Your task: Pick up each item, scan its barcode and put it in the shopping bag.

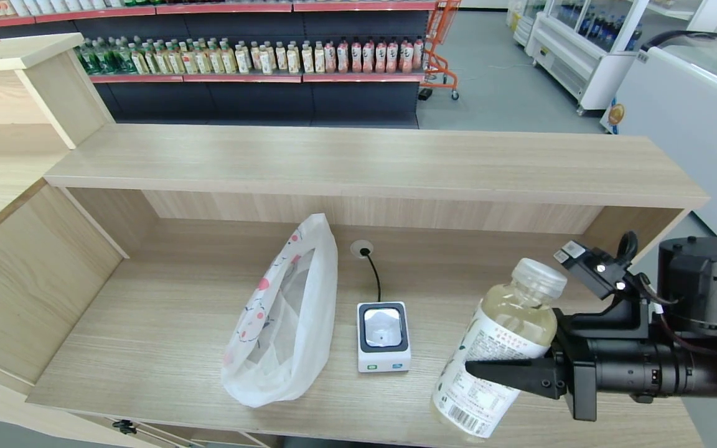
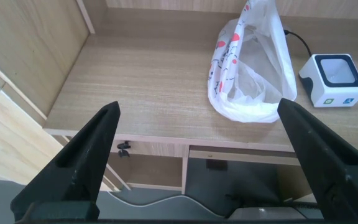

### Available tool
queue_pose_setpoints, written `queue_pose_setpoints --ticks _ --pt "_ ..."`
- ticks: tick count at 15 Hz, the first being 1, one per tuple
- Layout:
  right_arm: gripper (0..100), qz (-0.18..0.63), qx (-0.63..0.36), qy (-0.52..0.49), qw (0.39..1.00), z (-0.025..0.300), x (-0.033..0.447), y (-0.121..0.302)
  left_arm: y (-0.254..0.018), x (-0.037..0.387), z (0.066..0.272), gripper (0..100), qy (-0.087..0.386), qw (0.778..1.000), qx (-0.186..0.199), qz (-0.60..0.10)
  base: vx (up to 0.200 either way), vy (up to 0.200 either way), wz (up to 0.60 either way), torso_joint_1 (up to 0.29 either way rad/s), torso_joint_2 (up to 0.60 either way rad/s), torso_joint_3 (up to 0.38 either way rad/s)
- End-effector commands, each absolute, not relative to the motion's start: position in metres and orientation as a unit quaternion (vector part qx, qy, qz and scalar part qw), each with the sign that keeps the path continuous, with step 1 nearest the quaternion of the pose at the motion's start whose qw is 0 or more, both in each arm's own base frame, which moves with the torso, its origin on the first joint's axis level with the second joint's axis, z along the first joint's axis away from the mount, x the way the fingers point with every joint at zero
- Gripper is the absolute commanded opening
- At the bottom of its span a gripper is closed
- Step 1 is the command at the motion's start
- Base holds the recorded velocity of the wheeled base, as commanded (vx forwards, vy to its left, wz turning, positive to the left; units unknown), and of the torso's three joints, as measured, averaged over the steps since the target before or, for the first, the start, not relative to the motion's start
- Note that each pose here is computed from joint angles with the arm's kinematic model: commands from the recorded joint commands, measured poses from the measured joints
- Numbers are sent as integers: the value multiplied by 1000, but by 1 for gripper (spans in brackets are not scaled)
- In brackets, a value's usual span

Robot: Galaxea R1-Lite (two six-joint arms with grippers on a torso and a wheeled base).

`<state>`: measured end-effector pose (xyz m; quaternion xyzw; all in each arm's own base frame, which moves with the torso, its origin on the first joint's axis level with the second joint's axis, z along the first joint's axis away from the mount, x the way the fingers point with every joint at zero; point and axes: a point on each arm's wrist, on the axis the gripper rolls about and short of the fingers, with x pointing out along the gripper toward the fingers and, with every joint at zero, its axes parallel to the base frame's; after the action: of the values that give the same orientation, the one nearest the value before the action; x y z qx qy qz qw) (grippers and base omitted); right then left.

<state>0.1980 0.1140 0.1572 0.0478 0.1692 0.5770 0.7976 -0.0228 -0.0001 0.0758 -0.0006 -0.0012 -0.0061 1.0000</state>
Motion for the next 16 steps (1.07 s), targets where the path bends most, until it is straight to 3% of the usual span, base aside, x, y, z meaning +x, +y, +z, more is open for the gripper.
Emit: queue_pose_setpoints --ticks 1,16 --pt "0 593 48 164 786 163 190 120 0 -23 76 100 -1 1000 -1 -6 0 0 0 0 0 0" --pt "0 620 62 215 752 161 173 132 0 -23 76 100 -2 1000 -1 -6 0 0 0 0 0 0"
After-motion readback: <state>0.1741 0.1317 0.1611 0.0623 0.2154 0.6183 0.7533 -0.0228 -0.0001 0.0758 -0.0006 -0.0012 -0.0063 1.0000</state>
